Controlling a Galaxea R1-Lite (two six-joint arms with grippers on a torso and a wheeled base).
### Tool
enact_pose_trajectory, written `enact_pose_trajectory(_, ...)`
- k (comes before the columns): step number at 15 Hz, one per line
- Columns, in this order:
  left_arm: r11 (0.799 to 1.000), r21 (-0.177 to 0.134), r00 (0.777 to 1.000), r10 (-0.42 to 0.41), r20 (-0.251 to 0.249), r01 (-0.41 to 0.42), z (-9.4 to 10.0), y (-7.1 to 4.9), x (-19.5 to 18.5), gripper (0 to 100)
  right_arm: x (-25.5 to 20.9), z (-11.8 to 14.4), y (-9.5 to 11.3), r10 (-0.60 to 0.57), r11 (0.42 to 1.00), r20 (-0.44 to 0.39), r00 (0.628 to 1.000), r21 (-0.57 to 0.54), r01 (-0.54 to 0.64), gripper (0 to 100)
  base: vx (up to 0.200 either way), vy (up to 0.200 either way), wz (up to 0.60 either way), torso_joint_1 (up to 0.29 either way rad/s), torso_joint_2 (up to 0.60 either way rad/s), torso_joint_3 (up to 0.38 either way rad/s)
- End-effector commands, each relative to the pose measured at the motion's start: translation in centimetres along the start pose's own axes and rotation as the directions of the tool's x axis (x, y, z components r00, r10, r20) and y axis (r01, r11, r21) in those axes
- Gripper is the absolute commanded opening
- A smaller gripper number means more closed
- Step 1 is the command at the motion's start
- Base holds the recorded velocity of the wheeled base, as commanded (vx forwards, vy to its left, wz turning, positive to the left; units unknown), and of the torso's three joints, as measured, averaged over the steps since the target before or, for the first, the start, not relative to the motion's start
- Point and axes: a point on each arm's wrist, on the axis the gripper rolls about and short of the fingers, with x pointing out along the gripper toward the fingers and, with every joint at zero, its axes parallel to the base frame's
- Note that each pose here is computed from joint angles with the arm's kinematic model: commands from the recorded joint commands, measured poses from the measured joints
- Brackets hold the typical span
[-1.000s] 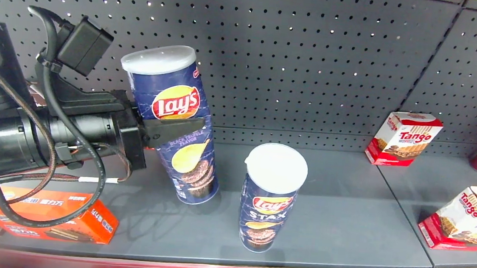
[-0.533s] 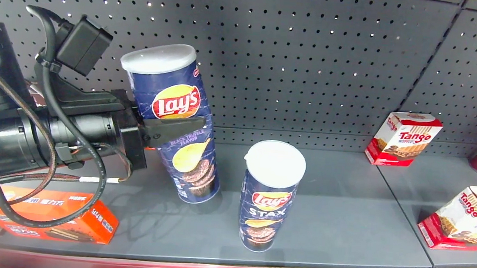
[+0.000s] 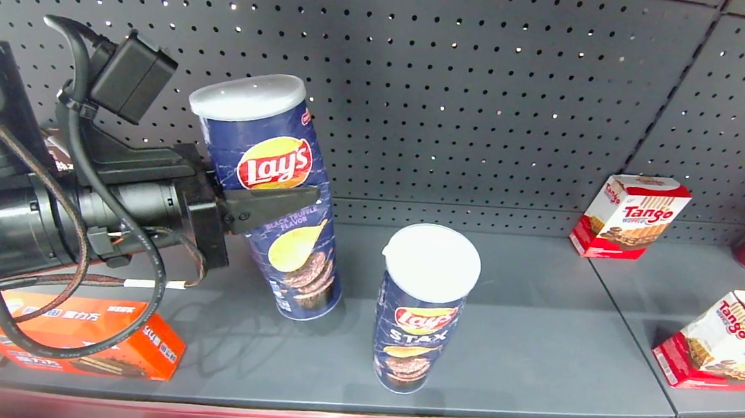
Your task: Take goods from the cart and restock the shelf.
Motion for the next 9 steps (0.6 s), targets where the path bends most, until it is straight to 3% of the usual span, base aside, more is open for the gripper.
enact_pose_trajectory(1,1.0,0.0,1.0,-0.002,0.0,0.002,-0.02,-0.05,0.02,0,-0.4,-0.69,0.24,-0.106,0.994,0.075,0.992,0.029,0.104,100,0.0,0.0,0.0,0.0,0.0,0.0)
enact_pose_trajectory(4,1.0,0.001,1.0,-0.005,0.001,0.005,0.03,-0.05,0.08,0,-0.39,-0.7,0.27,-0.005,1.0,0.077,0.997,0.012,0.004,100,0.0,0.0,0.0,0.0,0.0,0.0)
enact_pose_trajectory(5,1.0,0.002,1.0,-0.008,0.003,0.008,0.07,-0.14,0.08,0,-0.52,-0.76,0.04,0.134,0.991,0.097,0.986,-0.012,-0.134,100,0.0,0.0,0.0,0.0,0.0,0.0)
enact_pose_trajectory(9,1.0,-0.001,1.0,-0.016,-0.001,0.016,-0.05,-0.29,0.2,0,-0.58,-0.77,0.06,0.116,0.993,0.106,0.988,-0.003,-0.116,100,0.0,0.0,0.0,0.0,0.0,0.0)
